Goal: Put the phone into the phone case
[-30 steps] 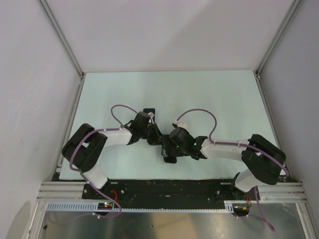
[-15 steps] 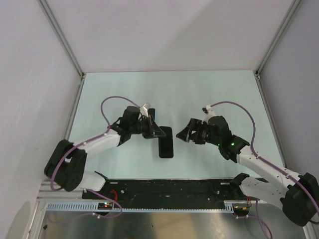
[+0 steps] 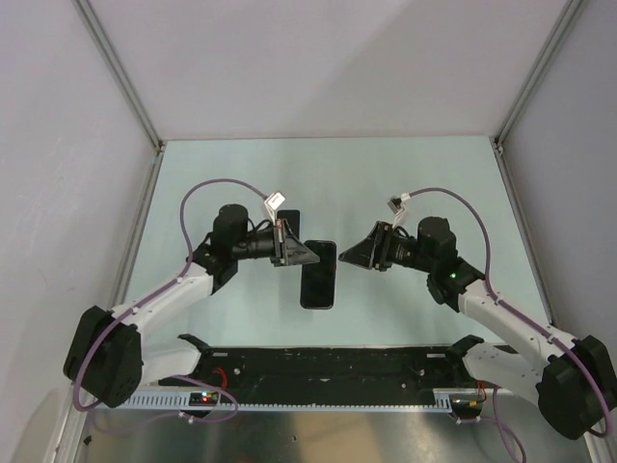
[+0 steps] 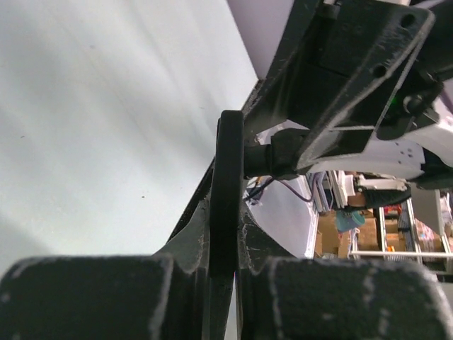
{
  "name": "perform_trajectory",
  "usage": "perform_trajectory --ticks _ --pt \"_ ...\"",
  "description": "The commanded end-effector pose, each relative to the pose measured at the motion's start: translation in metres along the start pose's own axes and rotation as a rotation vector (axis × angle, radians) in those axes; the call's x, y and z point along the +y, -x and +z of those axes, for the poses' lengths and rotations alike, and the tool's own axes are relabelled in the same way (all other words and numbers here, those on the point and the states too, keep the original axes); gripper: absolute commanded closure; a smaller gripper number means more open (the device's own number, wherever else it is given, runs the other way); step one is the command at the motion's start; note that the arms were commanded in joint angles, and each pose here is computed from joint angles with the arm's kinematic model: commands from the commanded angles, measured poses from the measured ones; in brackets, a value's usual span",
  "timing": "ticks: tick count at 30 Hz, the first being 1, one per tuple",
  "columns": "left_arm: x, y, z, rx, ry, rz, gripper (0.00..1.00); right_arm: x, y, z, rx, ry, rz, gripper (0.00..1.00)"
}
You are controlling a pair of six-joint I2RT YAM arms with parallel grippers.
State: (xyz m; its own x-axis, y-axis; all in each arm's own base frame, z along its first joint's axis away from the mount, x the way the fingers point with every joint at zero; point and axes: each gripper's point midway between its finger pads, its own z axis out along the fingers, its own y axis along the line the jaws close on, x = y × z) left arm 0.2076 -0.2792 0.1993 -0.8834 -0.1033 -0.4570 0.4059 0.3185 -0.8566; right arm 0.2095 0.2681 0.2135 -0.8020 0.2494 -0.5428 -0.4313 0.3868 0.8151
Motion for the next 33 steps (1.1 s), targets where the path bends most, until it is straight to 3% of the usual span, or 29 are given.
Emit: perform_trajectory --ticks 1,8,13,28,33 --pt "-0.049 0.005 -0.015 -0.003 -0.192 0.109 1.00 0.032 0.010 -0.002 -0.015 0.144 -0.035 0.51" --pt "-0.082 0.006 -0.027 -0.007 -0.310 0.135 1.00 0.053 0.014 -0.009 -0.022 0.226 -0.051 0.62" --pt "-0.095 0.007 -0.032 0.000 -0.351 0.142 1.00 0.065 0.013 -0.016 -0.025 0.263 -0.079 0.64" --pt "-0.102 0.015 -0.030 -0.017 -0.386 0.117 1.00 0.083 -0.005 -0.019 0.029 0.320 -0.110 0.67" --pt "-0.098 0.018 -0.027 -0.026 -0.379 0.101 1.00 0.080 -0.009 -0.017 0.041 0.308 -0.105 0.73"
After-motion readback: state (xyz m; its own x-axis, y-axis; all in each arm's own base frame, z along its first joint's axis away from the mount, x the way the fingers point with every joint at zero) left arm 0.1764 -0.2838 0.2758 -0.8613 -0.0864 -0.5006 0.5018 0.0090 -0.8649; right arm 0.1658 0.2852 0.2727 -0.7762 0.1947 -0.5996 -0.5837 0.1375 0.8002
